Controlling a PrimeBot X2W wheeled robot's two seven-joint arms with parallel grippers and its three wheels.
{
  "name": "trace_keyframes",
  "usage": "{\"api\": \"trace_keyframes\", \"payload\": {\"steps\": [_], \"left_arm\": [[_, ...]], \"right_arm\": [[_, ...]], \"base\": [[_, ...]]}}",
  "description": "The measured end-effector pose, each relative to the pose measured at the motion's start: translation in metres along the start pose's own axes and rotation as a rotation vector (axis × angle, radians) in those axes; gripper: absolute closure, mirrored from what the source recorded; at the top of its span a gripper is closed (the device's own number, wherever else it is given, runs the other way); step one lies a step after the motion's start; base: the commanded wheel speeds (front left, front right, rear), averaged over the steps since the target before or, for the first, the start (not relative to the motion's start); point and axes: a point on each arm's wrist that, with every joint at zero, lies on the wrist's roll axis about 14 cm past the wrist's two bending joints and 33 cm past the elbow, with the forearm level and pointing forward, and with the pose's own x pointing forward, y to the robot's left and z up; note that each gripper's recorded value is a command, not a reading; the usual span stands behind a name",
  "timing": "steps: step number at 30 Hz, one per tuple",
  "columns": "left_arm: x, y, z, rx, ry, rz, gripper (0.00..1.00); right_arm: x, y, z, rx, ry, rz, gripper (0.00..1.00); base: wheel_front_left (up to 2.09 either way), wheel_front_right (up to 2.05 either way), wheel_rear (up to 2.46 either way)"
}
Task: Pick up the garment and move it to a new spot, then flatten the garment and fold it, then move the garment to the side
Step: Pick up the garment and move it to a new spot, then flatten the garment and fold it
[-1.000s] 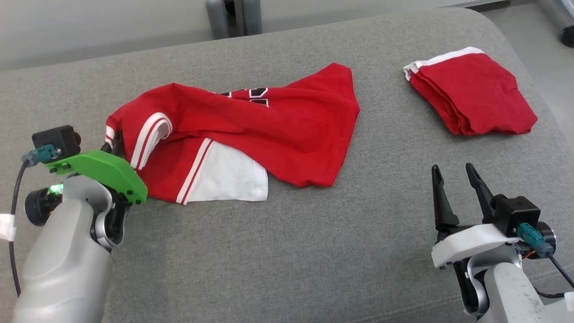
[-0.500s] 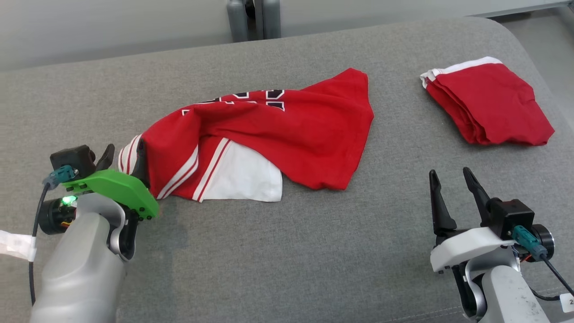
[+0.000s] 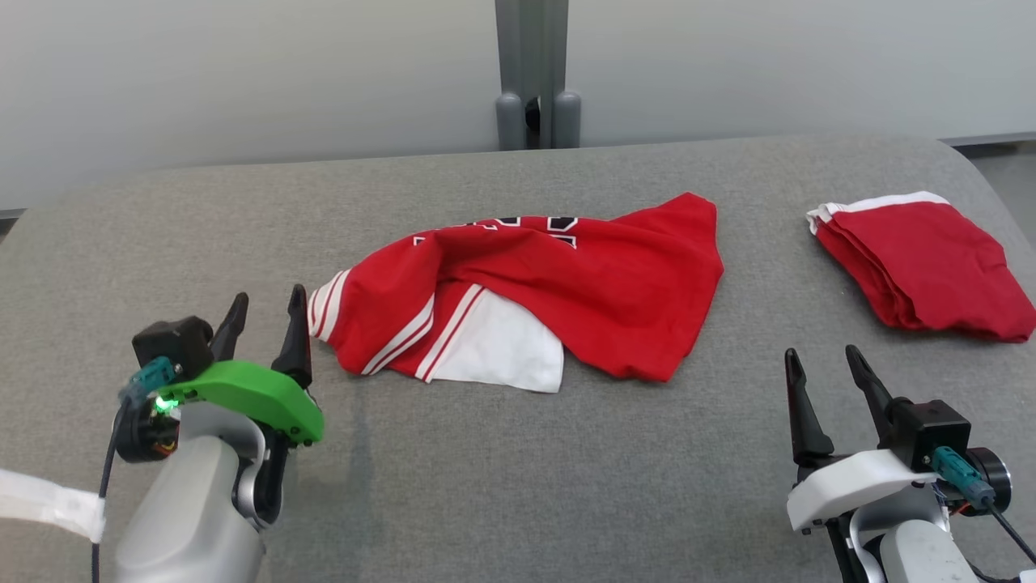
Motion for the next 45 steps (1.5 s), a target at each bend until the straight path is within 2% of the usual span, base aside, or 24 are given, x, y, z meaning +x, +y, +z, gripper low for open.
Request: {"api": "trace_keyframes", "payload": {"steps": [5,9,17,28,45], "left_arm": [[-0.033,0.006,0.006,-0.066,-0.081,0.068,0.0],[-0.06,0.006,0.001,-0.077,-0.11,0.1,0.0],[-0.093,0.004,-0.01,-0.041,-0.119,0.128,0.0],[-0.1,-0.011,-0.016,-0.03,-0.105,0.092,0.0],[-0.098,-0.012,-0.021,-0.025,-0.076,0.09,0.0]], "right_arm": [[0.001,0.012,0.007,0.0,-0.022,0.034,0.0],[0.001,0.018,0.011,0.0,-0.035,0.053,0.0],[-0.008,0.026,0.008,0.027,-0.03,0.073,0.0],[-0.016,0.027,0.005,0.049,-0.027,0.073,0.0],[-0.015,0.027,-0.002,0.051,-0.005,0.071,0.0]], "base": [[0.0,0.0,0.0],[0.0,0.0,0.0],[0.0,0.0,0.0],[0.0,0.0,0.0],[0.0,0.0,0.0]]}}
